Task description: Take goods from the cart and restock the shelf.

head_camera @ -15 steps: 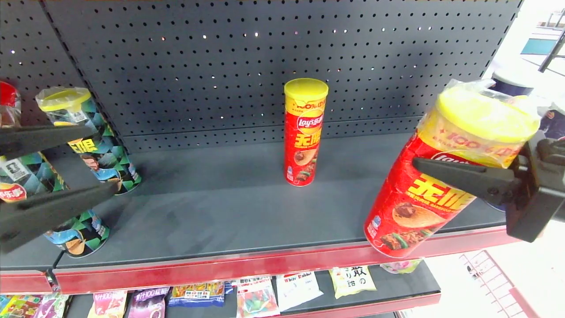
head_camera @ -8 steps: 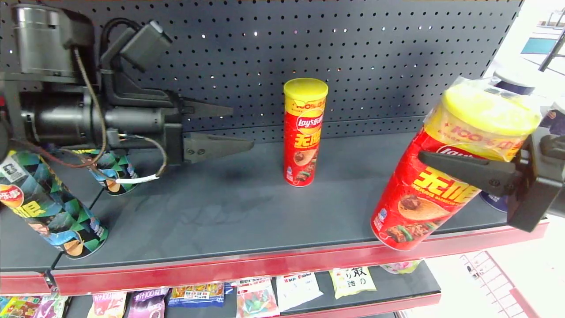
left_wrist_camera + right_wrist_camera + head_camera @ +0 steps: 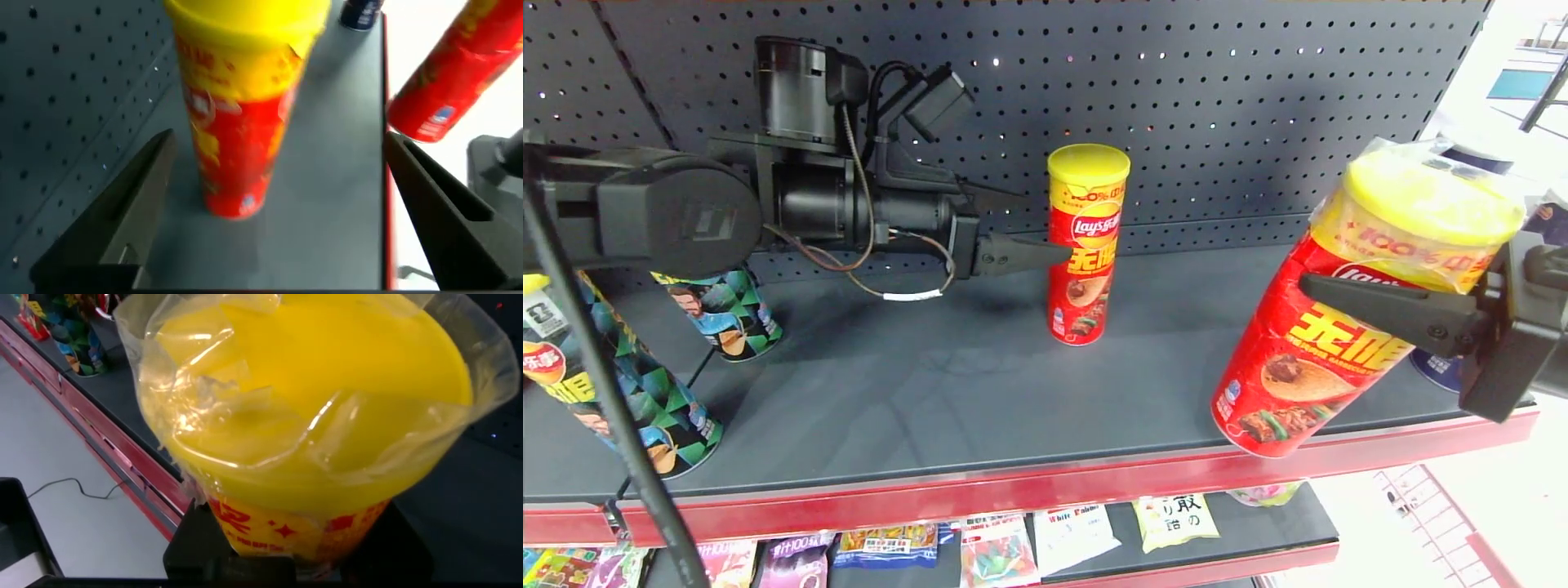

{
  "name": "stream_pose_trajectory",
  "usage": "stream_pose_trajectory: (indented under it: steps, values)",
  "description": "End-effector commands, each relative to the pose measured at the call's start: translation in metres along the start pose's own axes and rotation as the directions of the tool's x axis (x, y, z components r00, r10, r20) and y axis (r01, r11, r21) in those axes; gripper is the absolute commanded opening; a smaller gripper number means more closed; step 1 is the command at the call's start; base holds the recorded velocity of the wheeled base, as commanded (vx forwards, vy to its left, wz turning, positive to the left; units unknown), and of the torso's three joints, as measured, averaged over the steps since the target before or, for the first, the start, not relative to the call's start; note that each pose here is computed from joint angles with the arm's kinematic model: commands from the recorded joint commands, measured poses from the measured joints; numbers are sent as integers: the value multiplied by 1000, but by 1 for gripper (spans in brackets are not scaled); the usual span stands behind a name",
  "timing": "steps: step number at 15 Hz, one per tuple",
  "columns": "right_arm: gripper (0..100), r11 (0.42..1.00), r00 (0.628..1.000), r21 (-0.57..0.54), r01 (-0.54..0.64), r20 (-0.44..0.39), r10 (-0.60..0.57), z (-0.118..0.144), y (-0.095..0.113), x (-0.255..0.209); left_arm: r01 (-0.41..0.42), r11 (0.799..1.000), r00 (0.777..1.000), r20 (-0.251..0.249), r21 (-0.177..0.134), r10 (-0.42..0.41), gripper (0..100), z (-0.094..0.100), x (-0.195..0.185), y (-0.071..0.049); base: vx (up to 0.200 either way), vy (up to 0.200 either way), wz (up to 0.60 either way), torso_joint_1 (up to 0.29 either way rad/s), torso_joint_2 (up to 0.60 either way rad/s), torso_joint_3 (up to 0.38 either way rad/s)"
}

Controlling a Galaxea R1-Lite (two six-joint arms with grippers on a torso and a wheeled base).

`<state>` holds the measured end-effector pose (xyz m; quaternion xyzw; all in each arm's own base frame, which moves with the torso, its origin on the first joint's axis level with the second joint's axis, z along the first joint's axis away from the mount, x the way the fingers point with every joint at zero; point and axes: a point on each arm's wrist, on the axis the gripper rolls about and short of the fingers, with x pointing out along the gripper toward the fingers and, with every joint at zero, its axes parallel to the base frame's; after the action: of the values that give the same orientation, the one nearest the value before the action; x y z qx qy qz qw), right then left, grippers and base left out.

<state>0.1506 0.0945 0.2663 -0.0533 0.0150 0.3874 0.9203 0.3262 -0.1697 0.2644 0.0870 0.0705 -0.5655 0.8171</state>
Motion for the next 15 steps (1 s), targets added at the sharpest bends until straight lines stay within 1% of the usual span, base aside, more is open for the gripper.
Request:
stream_pose_trajectory:
  steps: [1,2,4,6,7,10,12,13,14,15]
  values:
    - [0,1000,1000,-1,-1,1,1,0,0,0,1,1000,1000,-10,-4,-1,100,-5,16,6,0,0,0,0,0,0]
    - [0,1000,1000,-1,-1,2,1,1,0,0,-1,1000,1000,-3,6,1,100,-2,22,8,0,0,0,0,0,0]
    - [0,1000,1000,-1,-1,2,1,1,0,0,-7,1000,1000,6,15,7,100,0,30,14,0,0,0,0,0,0]
    - [0,1000,1000,-1,-1,1,1,0,0,0,-4,1000,1000,12,19,4,100,2,34,14,0,0,0,0,0,0]
    - [0,1000,1000,-1,2,1,-2,0,0,0,0,1000,1000,12,19,-1,100,2,37,11,0,0,0,0,0,0]
    - [0,1000,1000,9,8,0,-8,0,0,0,-8,1000,1000,4,7,8,100,4,45,3,0,0,0,0,0,0]
    - [0,1000,1000,11,19,0,-19,0,0,0,-18,1000,1000,-7,1,18,100,1,49,3,0,0,0,0,0,0]
    - [0,1000,1000,11,19,0,-19,0,0,0,-34,999,999,-6,5,34,100,2,53,3,0,0,0,0,0,0]
    - [0,1000,1000,13,19,0,-19,0,0,0,-44,999,999,-5,0,44,100,3,55,5,0,0,0,0,0,0]
    - [0,1000,1000,14,19,0,-19,0,0,0,-41,999,999,8,-17,41,100,8,58,3,0,0,0,0,0,0]
